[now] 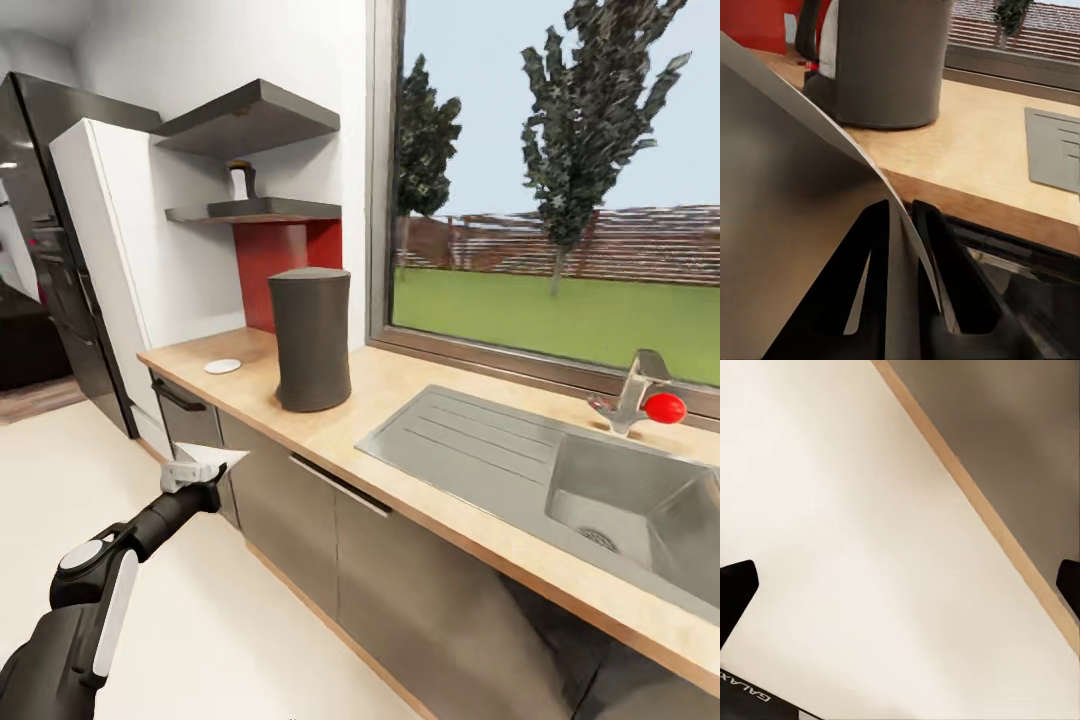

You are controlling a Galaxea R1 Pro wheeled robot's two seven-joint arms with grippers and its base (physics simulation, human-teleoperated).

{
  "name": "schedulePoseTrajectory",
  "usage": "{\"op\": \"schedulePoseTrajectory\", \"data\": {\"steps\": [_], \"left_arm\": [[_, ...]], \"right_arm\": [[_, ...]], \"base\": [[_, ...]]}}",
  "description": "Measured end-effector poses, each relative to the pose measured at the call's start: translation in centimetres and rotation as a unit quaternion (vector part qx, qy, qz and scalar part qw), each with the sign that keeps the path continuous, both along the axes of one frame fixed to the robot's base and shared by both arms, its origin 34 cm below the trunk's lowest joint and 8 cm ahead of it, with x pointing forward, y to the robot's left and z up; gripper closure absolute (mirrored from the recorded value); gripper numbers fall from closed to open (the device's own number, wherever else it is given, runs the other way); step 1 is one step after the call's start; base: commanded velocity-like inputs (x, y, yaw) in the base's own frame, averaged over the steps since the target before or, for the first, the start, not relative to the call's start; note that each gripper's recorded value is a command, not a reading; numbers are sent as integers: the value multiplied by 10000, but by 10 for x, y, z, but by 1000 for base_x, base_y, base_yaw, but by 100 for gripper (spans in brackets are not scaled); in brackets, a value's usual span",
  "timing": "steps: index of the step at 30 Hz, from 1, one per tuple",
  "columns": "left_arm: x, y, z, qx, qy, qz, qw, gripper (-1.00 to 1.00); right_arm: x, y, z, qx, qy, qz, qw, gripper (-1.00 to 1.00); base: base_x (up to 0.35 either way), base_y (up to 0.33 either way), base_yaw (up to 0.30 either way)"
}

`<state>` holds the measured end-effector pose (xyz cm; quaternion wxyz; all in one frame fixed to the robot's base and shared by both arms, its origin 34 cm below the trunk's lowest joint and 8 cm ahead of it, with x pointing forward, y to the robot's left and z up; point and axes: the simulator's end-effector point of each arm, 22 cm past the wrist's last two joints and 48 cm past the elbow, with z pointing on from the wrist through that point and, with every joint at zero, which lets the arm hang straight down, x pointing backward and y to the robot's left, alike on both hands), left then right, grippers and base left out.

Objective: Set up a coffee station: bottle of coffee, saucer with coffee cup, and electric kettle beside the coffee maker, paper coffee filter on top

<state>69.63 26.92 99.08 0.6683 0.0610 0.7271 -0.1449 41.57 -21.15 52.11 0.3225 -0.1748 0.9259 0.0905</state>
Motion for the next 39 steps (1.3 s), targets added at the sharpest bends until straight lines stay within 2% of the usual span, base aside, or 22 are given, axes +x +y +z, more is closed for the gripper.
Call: {"op": "schedulePoseTrajectory", "data": {"steps": [17,23,39], "left_arm": [[0,0,0,1,-1,2,10000,100],[0,1,0,6,1,2,10000,100],[0,1,0,8,4,3,10000,100]], "right_arm": [[0,1,0,9,1,5,10000,-100],[0,1,0,8,-1,5,10000,-100],[0,0,0,6,0,9,10000,-100]], "base": [[43,301,144],[231,231,180],[299,148,9]]}}
